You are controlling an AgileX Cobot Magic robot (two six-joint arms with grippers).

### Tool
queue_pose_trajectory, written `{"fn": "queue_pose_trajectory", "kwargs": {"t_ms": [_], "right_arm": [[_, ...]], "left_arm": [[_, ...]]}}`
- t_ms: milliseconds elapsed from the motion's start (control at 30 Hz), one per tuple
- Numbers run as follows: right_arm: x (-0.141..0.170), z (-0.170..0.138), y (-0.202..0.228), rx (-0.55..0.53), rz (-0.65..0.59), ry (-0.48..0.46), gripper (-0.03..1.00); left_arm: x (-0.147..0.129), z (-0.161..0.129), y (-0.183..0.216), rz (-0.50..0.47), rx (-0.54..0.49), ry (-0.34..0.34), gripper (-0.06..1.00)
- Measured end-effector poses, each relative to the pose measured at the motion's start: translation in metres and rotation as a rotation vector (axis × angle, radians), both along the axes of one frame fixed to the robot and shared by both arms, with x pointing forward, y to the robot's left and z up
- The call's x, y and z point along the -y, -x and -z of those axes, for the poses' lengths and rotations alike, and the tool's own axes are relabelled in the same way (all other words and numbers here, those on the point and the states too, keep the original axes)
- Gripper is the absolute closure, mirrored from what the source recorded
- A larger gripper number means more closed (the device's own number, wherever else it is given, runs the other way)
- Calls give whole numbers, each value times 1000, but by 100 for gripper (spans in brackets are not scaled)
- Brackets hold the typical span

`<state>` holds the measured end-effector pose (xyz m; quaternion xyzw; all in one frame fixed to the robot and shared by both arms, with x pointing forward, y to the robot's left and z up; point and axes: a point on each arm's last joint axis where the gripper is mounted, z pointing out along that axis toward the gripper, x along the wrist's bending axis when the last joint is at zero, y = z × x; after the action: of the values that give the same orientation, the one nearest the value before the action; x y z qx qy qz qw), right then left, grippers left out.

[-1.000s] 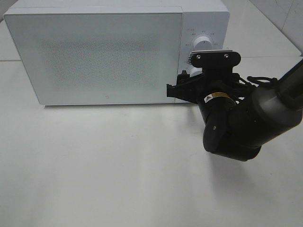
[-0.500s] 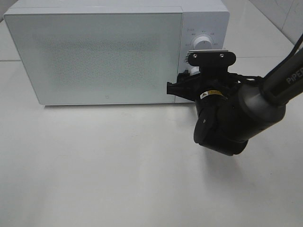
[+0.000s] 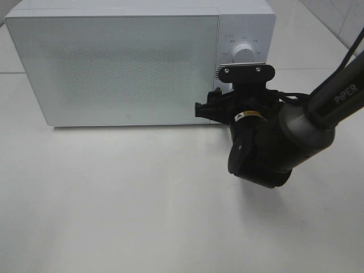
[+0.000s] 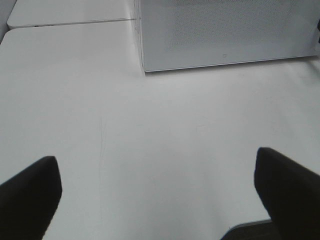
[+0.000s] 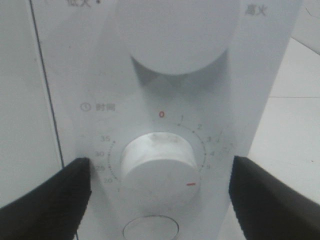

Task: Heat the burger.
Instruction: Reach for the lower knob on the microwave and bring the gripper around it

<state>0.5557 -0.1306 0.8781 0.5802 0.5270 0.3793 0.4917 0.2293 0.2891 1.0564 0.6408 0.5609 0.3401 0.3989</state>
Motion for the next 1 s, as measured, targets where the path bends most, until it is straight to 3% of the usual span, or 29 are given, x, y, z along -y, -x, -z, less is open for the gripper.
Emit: {"fn": "queue_pose_trajectory", "kwargs": {"t_ms": [1000], "right_arm": [[-6, -9, 1, 19, -11, -20, 22]], "left_arm": [[0, 0, 0, 0, 0, 0, -2]]}}
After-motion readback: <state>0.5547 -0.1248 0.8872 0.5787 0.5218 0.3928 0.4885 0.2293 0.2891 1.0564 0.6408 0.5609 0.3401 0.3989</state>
